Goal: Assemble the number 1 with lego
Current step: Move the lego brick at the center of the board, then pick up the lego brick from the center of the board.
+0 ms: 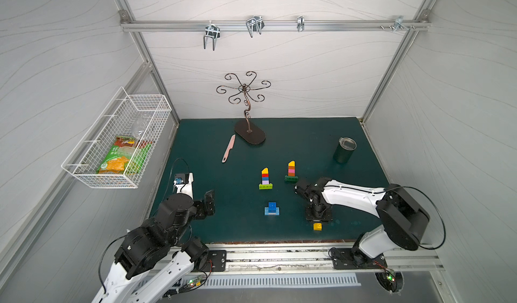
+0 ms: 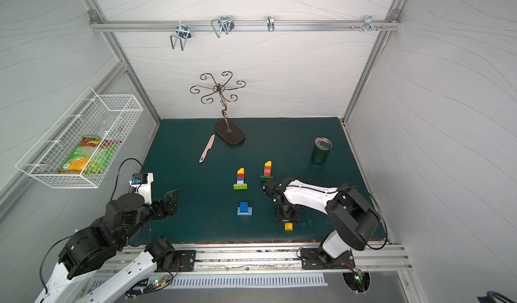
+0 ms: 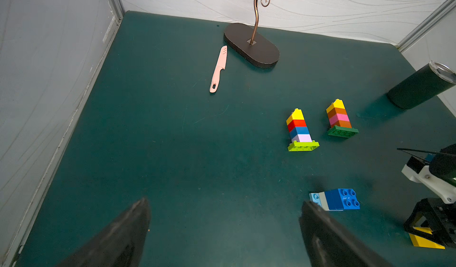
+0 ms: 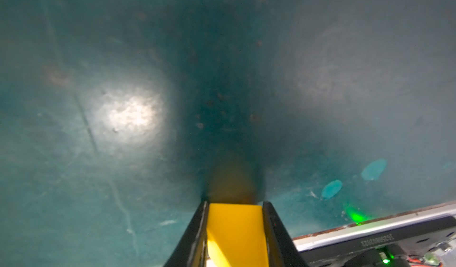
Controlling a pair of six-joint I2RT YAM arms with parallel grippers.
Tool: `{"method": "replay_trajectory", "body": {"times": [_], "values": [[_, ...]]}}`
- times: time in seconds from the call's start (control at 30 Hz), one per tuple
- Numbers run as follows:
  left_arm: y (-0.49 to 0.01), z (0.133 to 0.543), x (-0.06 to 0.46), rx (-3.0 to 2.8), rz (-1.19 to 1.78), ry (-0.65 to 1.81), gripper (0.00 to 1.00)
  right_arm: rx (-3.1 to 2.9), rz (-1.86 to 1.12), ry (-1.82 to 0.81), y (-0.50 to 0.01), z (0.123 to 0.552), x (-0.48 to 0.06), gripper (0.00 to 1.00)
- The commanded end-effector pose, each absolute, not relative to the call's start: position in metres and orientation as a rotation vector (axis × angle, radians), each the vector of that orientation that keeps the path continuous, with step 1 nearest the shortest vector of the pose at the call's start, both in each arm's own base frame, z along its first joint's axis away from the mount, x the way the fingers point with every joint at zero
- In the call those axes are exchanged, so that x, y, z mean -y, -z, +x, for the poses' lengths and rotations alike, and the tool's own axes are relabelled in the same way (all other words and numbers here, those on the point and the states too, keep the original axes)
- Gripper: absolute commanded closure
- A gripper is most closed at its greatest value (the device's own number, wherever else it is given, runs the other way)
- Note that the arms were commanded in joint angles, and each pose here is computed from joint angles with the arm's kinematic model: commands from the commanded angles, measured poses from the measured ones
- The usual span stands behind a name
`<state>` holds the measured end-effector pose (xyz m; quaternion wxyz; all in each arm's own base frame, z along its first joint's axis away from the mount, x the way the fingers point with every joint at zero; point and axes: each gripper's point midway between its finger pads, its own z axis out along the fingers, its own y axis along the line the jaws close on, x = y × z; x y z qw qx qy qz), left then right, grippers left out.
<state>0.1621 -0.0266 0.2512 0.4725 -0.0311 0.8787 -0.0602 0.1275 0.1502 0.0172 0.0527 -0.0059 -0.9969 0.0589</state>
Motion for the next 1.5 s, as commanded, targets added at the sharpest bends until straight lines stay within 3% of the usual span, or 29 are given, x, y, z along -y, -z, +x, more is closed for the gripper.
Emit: {"method": "replay_trajectory", "body": {"times": [0.0,0.23,0.53,0.8,0.93,1.03,1.2,1.3,1.47], "values": [[-0.264,0.171,0.029,-2.096,-0.101,0.166,0.01,3.018,-0.070,-0.170,-0.013,0.126,-0.149,0.72],[-0.264,0.171,0.029,-2.098,-0.101,0.162,0.00,3.088,-0.119,-0.062,-0.028,0.147,-0.172,0.81],[-0.264,0.171,0.029,-2.097,-0.106,0.160,0.00,3.177,-0.110,0.082,-0.042,0.194,-0.224,0.81],[-0.263,0.172,0.029,-2.100,-0.103,0.157,0.00,3.180,-0.045,0.005,-0.019,0.212,-0.247,0.80],[-0.263,0.172,0.029,-2.102,-0.103,0.156,0.00,3.165,-0.042,-0.002,-0.012,0.210,-0.248,0.70],[-0.263,0.172,0.029,-2.101,-0.103,0.157,0.00,3.173,-0.048,0.008,-0.016,0.209,-0.248,0.45],[-0.264,0.172,0.029,-2.099,-0.105,0.159,0.00,3.193,-0.053,0.027,-0.031,0.207,-0.247,0.27],[-0.264,0.171,0.028,-2.097,-0.107,0.157,0.00,3.196,-0.061,0.032,-0.038,0.202,-0.247,0.24],[-0.265,0.170,0.027,-2.088,-0.115,0.159,0.00,3.185,-0.089,0.041,-0.038,0.192,-0.246,0.28]]}}
